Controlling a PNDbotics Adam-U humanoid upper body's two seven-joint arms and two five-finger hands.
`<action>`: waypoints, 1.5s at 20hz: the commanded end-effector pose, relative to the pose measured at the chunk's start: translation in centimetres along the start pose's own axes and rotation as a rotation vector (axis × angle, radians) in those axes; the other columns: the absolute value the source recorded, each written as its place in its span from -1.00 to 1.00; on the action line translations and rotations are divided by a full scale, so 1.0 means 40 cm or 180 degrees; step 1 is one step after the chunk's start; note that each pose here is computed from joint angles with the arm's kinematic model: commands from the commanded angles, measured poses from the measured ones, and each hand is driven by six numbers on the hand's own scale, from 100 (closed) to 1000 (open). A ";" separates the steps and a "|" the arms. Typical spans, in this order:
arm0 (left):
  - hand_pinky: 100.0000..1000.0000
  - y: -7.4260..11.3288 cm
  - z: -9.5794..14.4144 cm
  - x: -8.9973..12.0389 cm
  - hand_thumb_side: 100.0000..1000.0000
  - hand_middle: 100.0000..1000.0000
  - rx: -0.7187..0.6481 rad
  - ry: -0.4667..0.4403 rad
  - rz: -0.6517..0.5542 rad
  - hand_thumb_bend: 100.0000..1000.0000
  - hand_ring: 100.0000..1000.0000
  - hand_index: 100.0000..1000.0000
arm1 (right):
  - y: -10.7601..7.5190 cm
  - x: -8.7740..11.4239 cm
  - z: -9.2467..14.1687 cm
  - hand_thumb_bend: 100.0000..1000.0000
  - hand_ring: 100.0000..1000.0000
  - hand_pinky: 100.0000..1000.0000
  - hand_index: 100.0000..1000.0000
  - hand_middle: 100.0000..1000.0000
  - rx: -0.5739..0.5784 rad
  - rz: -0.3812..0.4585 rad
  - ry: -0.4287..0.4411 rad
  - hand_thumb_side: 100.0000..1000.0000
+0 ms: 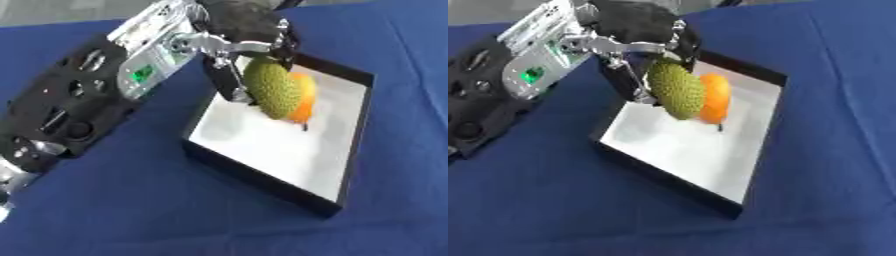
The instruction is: Pick up objects on the table and place them in the box.
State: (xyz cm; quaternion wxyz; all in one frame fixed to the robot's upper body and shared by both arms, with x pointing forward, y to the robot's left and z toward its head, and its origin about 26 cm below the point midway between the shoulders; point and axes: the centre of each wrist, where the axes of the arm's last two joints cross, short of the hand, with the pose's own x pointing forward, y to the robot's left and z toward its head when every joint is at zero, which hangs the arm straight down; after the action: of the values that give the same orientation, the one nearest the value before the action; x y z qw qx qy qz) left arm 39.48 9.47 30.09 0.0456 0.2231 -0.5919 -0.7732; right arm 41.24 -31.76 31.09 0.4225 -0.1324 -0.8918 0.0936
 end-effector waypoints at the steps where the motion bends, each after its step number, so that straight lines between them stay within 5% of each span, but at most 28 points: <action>1: 0.65 0.027 0.010 -0.003 -0.99 0.40 0.0018 0.0008 -0.0144 -0.50 0.53 0.61 | -0.014 0.029 -0.011 -1.00 0.84 0.98 0.69 0.78 0.0007 0.0037 -0.0116 -0.04; 3: 0.69 0.026 0.011 -0.006 -0.70 0.45 -0.0011 0.0047 -0.0169 -0.53 0.57 0.68 | -0.014 0.027 -0.011 -1.00 0.84 0.99 0.69 0.78 0.0015 0.0038 -0.0109 -0.04; 9: 0.75 0.013 0.009 -0.015 -0.31 0.58 -0.0051 0.0112 -0.0146 -0.40 0.64 0.87 | -0.013 0.023 -0.010 -1.00 0.84 0.99 0.69 0.78 0.0028 0.0043 -0.0094 -0.04; 12: 0.80 0.012 0.009 -0.017 0.06 0.66 -0.0066 0.0121 -0.0182 -0.07 0.71 0.93 | -0.013 0.021 -0.010 -1.00 0.84 0.99 0.69 0.78 0.0038 0.0055 -0.0087 -0.04; 15: 0.80 0.011 0.009 -0.015 0.07 0.67 -0.0099 0.0108 -0.0215 0.10 0.72 0.92 | -0.013 0.017 -0.009 -1.00 0.84 0.99 0.69 0.78 0.0045 0.0062 -0.0070 -0.04; 19: 0.78 0.019 0.018 -0.013 -0.08 0.66 -0.0023 0.0104 -0.0151 -0.05 0.71 0.88 | -0.013 0.016 -0.008 -1.00 0.84 0.98 0.69 0.77 0.0055 0.0065 -0.0069 -0.04; 24: 0.73 0.061 0.057 -0.004 -0.31 0.62 0.0368 0.0146 0.0065 -0.58 0.66 0.76 | -0.014 0.014 -0.006 -1.00 0.83 0.98 0.68 0.77 0.0056 0.0064 -0.0061 -0.04; 30: 0.63 0.101 0.141 0.006 -0.40 0.59 0.0992 0.0350 0.0413 -1.00 0.56 0.69 | -0.014 0.016 -0.002 -1.00 0.83 0.98 0.68 0.77 0.0068 0.0048 -0.0080 -0.04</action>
State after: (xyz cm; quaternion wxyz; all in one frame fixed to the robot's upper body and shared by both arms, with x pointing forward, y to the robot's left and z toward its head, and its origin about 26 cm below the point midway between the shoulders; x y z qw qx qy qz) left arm 37.05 12.22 33.09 0.0960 0.2169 -0.6958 -0.6780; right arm 41.33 -31.80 30.52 0.4291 -0.1291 -0.8878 0.1051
